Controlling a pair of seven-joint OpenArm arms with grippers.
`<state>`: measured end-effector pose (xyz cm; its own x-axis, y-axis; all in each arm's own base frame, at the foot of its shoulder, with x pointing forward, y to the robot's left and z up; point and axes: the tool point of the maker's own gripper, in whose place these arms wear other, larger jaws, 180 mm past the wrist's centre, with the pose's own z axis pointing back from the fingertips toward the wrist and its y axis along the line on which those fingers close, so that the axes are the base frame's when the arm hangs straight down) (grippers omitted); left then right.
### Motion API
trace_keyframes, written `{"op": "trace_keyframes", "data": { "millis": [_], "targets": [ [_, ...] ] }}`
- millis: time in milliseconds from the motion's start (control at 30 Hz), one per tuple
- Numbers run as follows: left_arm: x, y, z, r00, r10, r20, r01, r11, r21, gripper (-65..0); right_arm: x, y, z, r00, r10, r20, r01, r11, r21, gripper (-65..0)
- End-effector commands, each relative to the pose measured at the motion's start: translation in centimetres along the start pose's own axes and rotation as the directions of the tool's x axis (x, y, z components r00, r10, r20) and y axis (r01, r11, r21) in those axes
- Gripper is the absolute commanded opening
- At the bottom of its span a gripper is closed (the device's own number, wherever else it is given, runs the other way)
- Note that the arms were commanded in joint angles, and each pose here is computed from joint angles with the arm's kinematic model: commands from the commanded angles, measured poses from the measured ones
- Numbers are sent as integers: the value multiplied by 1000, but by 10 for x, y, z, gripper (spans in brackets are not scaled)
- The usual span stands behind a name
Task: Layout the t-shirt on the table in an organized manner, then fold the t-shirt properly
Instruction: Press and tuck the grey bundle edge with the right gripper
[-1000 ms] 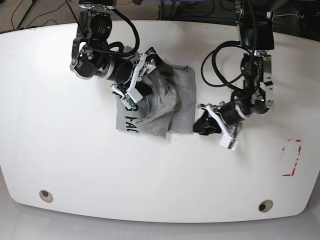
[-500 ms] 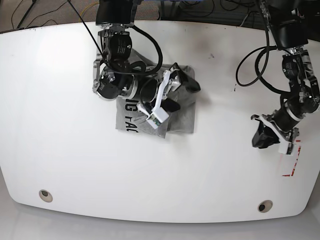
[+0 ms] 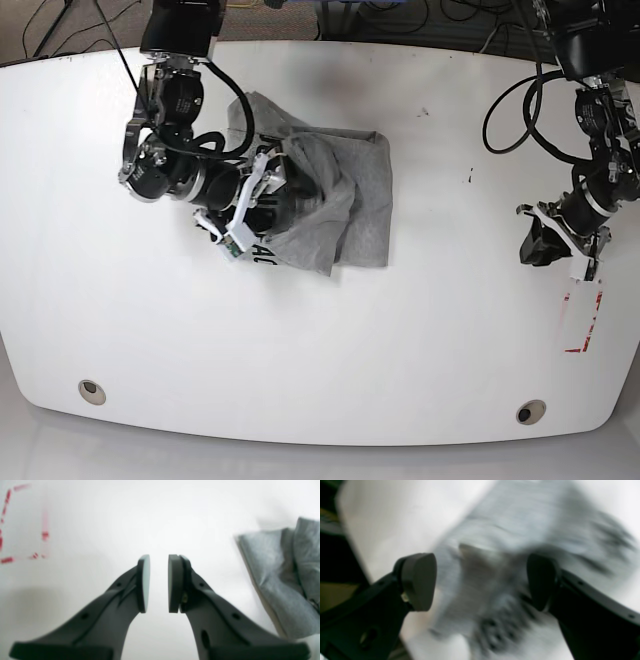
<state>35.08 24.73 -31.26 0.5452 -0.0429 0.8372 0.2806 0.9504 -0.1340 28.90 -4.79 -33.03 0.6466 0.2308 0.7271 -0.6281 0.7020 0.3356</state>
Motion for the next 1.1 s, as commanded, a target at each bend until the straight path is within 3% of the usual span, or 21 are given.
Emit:
{"op": "trace_keyframes", "data": {
  "millis": [0,200,467,767,1067],
  "targets": [
    [16,2,6,998,-17,54,17,1000,-2,-529,18,-7,11,998,27,61,-26,999,-20,-113],
    [3,-7,3,999,12,39,-11,1000,-18,-529,16,-34,25,999,19,51,-15,997,-80,-113],
    [-9,-10,3,999,25,20,-25,999,-22,-529,18,-40,13,998,-23,62,26,998,-52,-113],
    [-10,-9,4,999,28,17,-28,999,-21,-529,43,-7,-19,991,-53,119,46,997,60,-113],
    [-9,-8,4,1000,23,17,-23,1000,-18,-529,65,32,-55,985,-103,139,74,978,197,-113]
  ]
}}
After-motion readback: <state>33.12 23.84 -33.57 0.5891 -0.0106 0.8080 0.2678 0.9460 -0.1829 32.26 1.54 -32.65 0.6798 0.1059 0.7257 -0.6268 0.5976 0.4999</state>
